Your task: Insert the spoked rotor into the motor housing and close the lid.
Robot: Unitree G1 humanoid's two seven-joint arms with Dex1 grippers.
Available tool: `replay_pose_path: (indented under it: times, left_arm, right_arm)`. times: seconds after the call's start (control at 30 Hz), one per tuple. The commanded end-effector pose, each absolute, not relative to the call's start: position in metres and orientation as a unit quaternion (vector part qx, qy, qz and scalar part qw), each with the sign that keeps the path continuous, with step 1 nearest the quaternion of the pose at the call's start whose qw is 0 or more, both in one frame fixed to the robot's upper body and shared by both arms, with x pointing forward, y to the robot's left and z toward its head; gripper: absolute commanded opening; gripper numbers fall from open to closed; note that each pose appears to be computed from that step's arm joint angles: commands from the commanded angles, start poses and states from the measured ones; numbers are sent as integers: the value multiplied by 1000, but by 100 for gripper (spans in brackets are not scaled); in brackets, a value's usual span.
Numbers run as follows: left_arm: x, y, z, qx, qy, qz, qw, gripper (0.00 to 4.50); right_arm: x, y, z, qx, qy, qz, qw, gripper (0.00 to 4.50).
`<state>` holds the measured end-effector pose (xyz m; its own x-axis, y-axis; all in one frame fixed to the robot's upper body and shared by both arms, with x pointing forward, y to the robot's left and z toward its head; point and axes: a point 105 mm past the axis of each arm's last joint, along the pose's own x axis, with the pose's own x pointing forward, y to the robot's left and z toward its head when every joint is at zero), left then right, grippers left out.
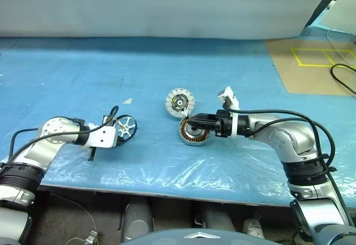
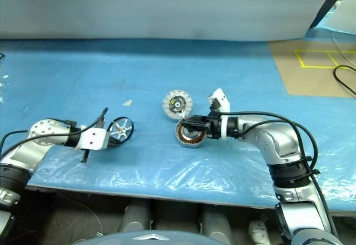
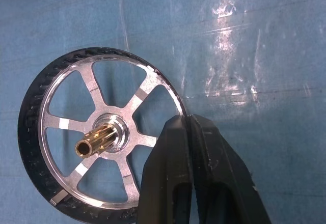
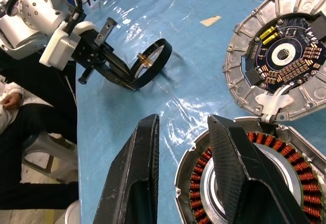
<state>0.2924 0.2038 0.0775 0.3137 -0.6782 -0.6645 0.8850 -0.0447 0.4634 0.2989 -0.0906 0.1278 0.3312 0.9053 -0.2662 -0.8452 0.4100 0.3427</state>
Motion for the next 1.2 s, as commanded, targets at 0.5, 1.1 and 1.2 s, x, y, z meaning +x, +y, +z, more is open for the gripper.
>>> replay_pose_path:
  times: [0.5,1.1,1.2]
  left_arm:
    - [253,142,156,-267,80,-560,780,4]
    - [281,123,113,-676,114,-353,637,4]
    - [278,118,106,-684,124,-342,633,4]
  right_arm:
    - [294,-87,129,52,204,553,806,157]
    - [291,-94,120,27,218,552,804,157]
    - [290,-94,120,22,219,554,803,157]
